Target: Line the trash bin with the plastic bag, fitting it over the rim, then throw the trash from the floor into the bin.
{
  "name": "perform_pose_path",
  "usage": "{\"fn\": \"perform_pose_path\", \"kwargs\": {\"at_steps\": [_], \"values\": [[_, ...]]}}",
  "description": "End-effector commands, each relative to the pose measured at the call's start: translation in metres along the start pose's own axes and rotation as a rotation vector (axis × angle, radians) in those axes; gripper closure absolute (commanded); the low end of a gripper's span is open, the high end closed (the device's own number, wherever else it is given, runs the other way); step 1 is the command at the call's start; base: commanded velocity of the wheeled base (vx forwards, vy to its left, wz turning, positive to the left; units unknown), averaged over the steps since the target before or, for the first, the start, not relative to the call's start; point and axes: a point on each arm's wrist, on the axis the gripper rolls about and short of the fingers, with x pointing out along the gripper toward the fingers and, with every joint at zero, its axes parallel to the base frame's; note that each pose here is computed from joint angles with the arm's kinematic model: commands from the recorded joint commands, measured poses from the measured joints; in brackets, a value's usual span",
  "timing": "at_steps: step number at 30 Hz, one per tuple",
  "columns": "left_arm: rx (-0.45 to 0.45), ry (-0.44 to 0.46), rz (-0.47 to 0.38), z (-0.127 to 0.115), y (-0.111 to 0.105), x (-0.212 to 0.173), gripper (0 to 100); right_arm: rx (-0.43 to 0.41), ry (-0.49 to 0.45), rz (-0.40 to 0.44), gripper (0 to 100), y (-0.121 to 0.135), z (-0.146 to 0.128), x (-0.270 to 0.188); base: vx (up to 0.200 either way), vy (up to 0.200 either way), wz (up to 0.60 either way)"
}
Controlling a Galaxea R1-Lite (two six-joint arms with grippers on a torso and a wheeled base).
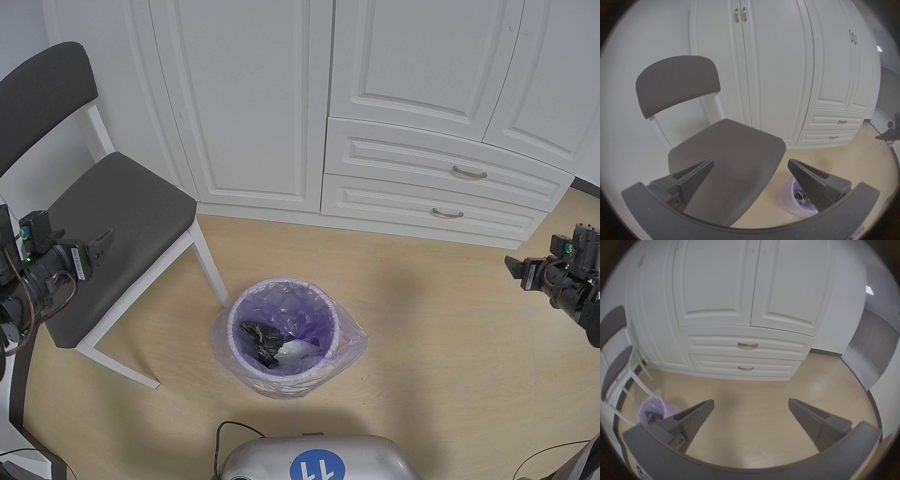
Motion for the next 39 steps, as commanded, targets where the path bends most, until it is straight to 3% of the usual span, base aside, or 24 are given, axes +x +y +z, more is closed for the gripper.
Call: {"fn": "perform_pose_path", "kwargs": {"at_steps": [1, 9, 16, 23, 27, 30, 39], "values": [[-0.067, -0.118, 0.025, 0.066, 0.016, -0.067, 0, 0.203, -0.176, 0.035, 0, -0.023, 0.071, -0.062, 0.000, 0.000, 0.00], [-0.075, -0.119, 0.055, 0.065, 0.020, -0.101, 0, 0.228, -0.359, 0.030, 0, -0.033, 0.077, -0.137, 0.000, 0.000, 0.00], [-0.076, -0.154, 0.071, 0.070, 0.024, -0.126, 0, 0.270, -0.454, 0.041, 0, -0.037, 0.061, -0.184, 0.000, 0.000, 0.00], [-0.139, -0.214, 0.069, 0.059, 0.026, -0.192, 0, 0.275, -0.604, 0.085, 0, -0.041, 0.000, -0.253, 0.000, 0.000, 0.00], [-0.144, -0.220, 0.066, 0.048, 0.026, -0.221, 0, 0.273, -0.604, 0.089, 0, -0.042, -0.020, -0.269, 0.000, 0.000, 0.00], [-0.142, -0.229, 0.060, 0.031, 0.027, -0.252, 0, 0.261, -0.588, 0.138, 0, -0.044, -0.040, -0.290, 0.000, 0.000, 0.00], [-0.142, -0.237, 0.052, 0.009, 0.027, -0.282, 0, 0.250, -0.625, 0.263, 0, -0.050, -0.075, -0.311, 0.000, 0.000, 0.00]]}}
